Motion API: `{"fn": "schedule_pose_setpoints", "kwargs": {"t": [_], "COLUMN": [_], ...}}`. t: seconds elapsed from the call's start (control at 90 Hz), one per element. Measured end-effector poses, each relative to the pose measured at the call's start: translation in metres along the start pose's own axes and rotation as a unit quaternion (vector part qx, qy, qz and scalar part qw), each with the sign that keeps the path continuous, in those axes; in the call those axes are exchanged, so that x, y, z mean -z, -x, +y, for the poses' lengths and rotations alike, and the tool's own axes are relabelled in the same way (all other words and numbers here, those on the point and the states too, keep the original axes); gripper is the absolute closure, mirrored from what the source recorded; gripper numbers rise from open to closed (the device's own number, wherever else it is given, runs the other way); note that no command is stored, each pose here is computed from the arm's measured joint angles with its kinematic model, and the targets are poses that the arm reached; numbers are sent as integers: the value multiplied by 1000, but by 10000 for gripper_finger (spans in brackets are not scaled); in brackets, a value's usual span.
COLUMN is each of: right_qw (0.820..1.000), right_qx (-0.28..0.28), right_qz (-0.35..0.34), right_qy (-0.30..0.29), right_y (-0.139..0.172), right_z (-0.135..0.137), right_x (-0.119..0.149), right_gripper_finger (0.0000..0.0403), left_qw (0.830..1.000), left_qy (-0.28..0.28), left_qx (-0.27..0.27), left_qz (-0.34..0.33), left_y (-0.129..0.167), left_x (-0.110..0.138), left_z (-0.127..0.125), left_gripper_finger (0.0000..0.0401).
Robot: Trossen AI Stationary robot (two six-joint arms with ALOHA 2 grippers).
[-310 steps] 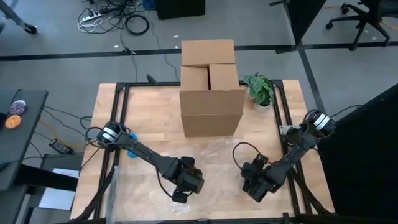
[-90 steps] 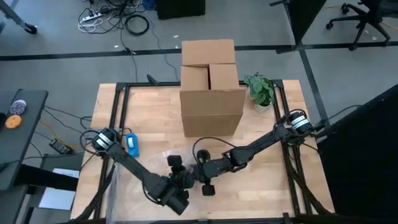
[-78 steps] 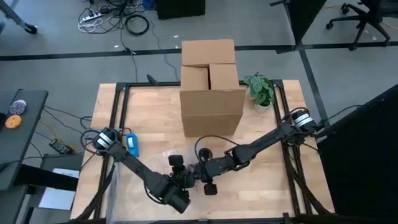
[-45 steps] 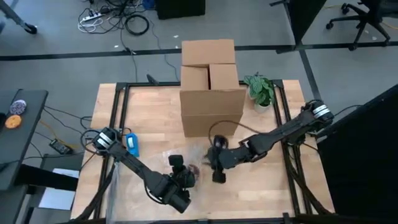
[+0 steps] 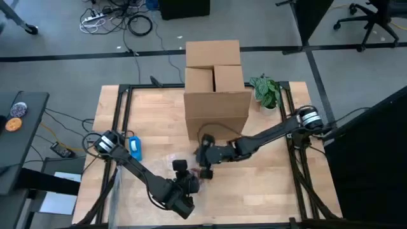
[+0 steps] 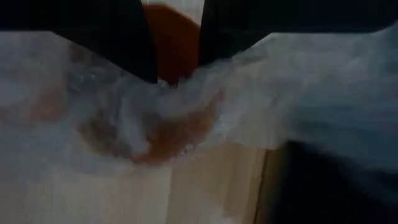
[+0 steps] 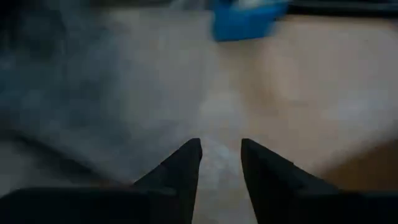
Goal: Wrap mug
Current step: Wrap the orange mug using the transparent bubble wrap
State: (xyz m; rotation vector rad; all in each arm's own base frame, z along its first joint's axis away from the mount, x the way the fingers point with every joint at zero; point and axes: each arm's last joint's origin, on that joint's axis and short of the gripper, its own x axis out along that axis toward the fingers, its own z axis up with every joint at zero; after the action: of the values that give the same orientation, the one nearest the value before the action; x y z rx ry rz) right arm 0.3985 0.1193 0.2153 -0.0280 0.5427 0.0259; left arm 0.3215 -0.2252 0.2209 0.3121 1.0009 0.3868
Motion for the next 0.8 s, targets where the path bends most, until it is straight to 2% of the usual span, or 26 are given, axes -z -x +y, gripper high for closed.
{"fn": "schedule_pose_setpoints", "kwargs": {"t": [0.111,0.311,0.489,0.644,0.722,0.8], "right_qw": [999,997,997,998,998,998], "right_qx": [-49,-56,-47,-41,-38,-35], "right_qz": [-3,4,20,26,28,31], "right_qy": [9,56,58,50,44,44], "right_y": [-2,-5,-14,-17,-18,-19], "right_z": [25,52,51,45,42,40], "right_x": [7,21,30,31,31,32], "right_gripper_finger": [312,321,329,336,338,339], "left_qw": [1000,999,997,996,997,996], "left_qy": [-6,-16,-35,-45,-37,-36], "left_qx": [-16,-38,-55,-63,-62,-74], "left_qz": [22,25,43,48,24,-31], "left_y": [2,2,15,47,65,82], "left_x": [7,9,1,-8,-12,-14], "left_z": [3,6,18,29,30,26], "left_gripper_finger": [302,302,302,302,302,302]}}
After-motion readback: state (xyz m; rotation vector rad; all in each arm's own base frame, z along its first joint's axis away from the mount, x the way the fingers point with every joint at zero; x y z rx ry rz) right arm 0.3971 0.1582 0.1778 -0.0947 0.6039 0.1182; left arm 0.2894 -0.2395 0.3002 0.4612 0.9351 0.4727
